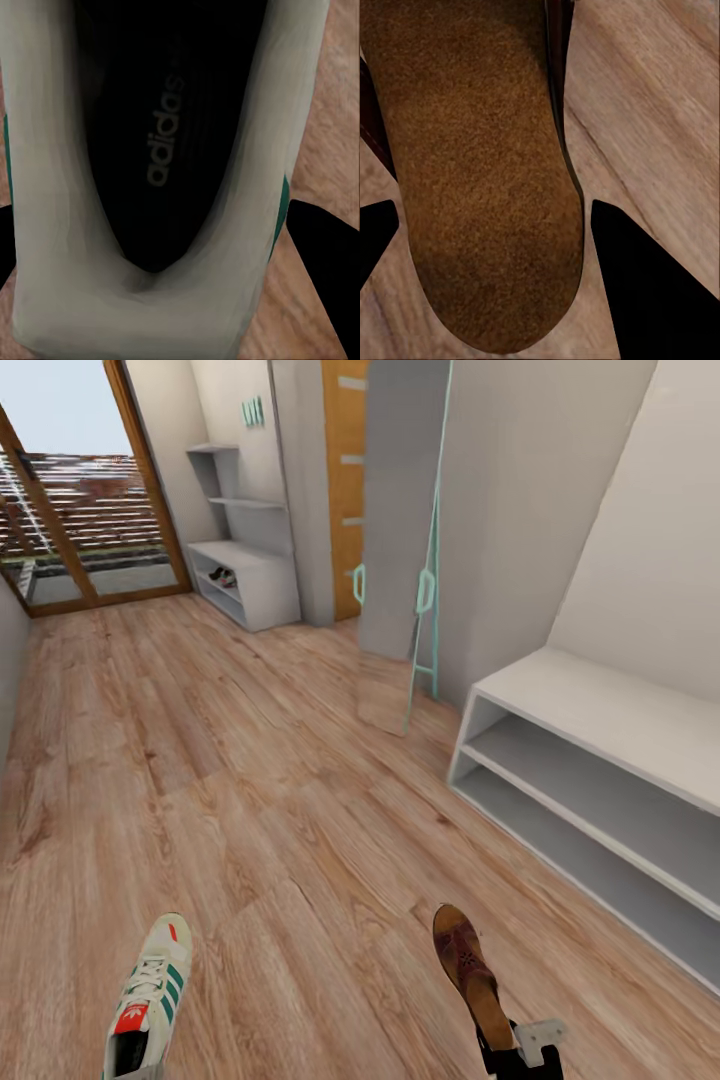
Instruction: Pick up the two gym shoes and the two sandals from the corridor floor and place them onto the hallstand (shoe rack) in the corridor, making sure they are on the rack and not on the floor. Arrange them so the two gym shoes are next to each other and the two sandals are next to each other.
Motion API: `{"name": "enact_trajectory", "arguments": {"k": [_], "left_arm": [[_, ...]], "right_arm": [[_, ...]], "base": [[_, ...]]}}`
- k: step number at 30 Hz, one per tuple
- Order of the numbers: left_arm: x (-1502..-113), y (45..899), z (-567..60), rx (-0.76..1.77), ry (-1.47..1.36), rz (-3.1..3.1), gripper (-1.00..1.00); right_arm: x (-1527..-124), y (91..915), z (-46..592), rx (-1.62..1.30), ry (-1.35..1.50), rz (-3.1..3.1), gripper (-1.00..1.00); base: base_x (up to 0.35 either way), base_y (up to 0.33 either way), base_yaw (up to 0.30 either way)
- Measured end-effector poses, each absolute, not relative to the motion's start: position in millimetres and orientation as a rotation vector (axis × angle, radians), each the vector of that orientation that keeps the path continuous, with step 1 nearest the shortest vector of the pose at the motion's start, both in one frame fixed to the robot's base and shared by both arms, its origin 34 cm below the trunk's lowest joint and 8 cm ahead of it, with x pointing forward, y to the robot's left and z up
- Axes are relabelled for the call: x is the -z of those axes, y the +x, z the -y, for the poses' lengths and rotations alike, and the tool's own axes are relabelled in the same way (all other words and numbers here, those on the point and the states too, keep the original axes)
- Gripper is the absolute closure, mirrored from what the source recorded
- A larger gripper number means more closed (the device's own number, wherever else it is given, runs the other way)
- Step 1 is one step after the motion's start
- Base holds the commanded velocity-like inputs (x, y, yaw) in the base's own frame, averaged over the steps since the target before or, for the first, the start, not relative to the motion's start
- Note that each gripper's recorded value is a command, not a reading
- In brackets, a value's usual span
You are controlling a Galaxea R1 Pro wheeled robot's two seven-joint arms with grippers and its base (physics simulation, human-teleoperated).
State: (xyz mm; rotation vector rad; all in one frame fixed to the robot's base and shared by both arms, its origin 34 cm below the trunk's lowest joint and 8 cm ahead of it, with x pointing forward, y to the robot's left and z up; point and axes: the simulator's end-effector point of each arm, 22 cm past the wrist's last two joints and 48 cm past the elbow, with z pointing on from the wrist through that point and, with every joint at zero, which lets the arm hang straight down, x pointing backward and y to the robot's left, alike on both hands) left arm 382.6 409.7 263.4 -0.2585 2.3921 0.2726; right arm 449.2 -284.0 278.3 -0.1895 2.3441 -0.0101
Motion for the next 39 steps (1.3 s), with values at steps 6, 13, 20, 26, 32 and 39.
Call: {"name": "enact_trajectory", "arguments": {"k": [6,13,20,26,32,39], "left_arm": [[-262.3,381.2,-409.7,-0.273,-0.258,-2.396,1.0],[-261.0,379.7,-409.7,-0.274,-0.258,-2.401,1.0],[-259.8,378.2,-409.8,-0.275,-0.258,-2.405,1.0],[-258.8,376.8,-410.0,-0.276,-0.261,-2.408,1.0],[-257.7,375.5,-410.1,-0.277,-0.261,-2.412,1.0],[-256.5,373.9,-410.1,-0.278,-0.261,-2.417,1.0]], "right_arm": [[-277.0,447.9,284.6,0.011,-0.19,-2.348,1.0],[-275.5,446.5,284.4,0.01,-0.19,-2.352,1.0],[-274.0,445.0,284.6,0.01,-0.191,-2.357,1.0],[-272.6,443.8,284.6,0.01,-0.191,-2.361,1.0],[-271.3,442.5,284.6,0.009,-0.191,-2.365,1.0],[-269.8,441.0,284.6,0.009,-0.191,-2.369,1.0]], "base": [[0.288,0.178,0.279],[0.298,0.151,0.279],[0.303,0.139,0.279],[0.313,0.11,0.279],[0.323,0.087,0.278],[0.334,0.016,0.277]]}}
